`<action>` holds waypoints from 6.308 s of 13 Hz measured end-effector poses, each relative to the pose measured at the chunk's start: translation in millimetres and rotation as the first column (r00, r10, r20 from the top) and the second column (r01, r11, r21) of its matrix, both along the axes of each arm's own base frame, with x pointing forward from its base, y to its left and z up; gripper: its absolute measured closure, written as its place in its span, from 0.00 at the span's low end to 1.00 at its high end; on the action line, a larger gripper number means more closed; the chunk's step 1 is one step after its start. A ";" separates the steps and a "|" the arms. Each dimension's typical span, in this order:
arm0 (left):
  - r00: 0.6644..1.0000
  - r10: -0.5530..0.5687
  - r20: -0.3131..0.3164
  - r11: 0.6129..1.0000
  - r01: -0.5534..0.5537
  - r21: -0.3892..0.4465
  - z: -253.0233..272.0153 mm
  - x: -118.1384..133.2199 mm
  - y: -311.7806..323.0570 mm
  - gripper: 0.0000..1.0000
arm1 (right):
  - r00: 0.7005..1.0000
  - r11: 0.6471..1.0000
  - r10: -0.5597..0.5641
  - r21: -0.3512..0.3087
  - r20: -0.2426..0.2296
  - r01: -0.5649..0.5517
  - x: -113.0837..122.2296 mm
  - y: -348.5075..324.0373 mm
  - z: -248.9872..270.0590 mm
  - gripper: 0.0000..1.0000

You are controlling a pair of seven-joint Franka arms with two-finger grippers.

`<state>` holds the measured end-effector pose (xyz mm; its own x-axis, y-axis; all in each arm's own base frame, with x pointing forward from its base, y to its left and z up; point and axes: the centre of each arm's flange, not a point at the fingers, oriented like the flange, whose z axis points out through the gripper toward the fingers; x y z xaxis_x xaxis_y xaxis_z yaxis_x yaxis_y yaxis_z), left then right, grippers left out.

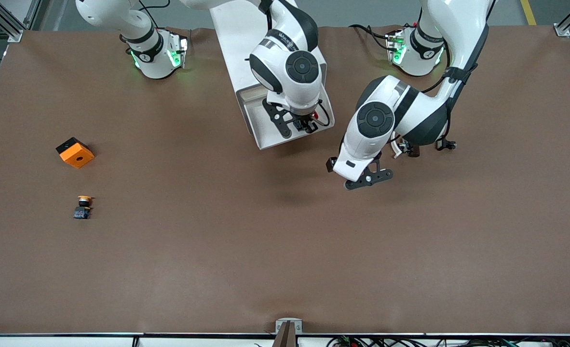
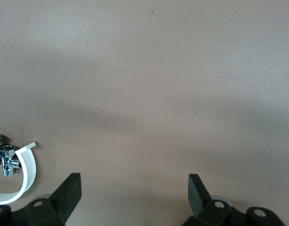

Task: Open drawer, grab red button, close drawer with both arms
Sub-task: 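Lift the red button out of the drawer with the right gripper, then push the drawer shut with the left gripper while the right gripper carries, then lower the red button beside the orange button while the left gripper retracts, then open the right gripper to release the red button on the table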

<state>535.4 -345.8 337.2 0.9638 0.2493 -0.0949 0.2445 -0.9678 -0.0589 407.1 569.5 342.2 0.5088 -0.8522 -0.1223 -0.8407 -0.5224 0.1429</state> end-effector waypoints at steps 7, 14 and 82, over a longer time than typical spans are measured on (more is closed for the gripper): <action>1.000 -0.008 -0.016 1.000 0.008 0.008 -15.2 -11.6 -10.6 0.00 | 0.997 0.997 0.069 0.038 0.031 -0.070 10.9 5.4 36.7 0.59; 0.999 -0.028 -0.021 0.999 0.028 -0.022 -66.8 -41.8 -17.4 0.00 | 0.909 0.907 0.410 0.072 0.080 -0.416 53.3 -49.8 101.9 0.59; 0.989 -0.127 0.070 0.992 0.126 0.015 279.8 9.1 299.2 0.00 | 0.538 0.555 0.829 -0.105 0.151 -0.825 209.9 -628.5 -150.6 0.51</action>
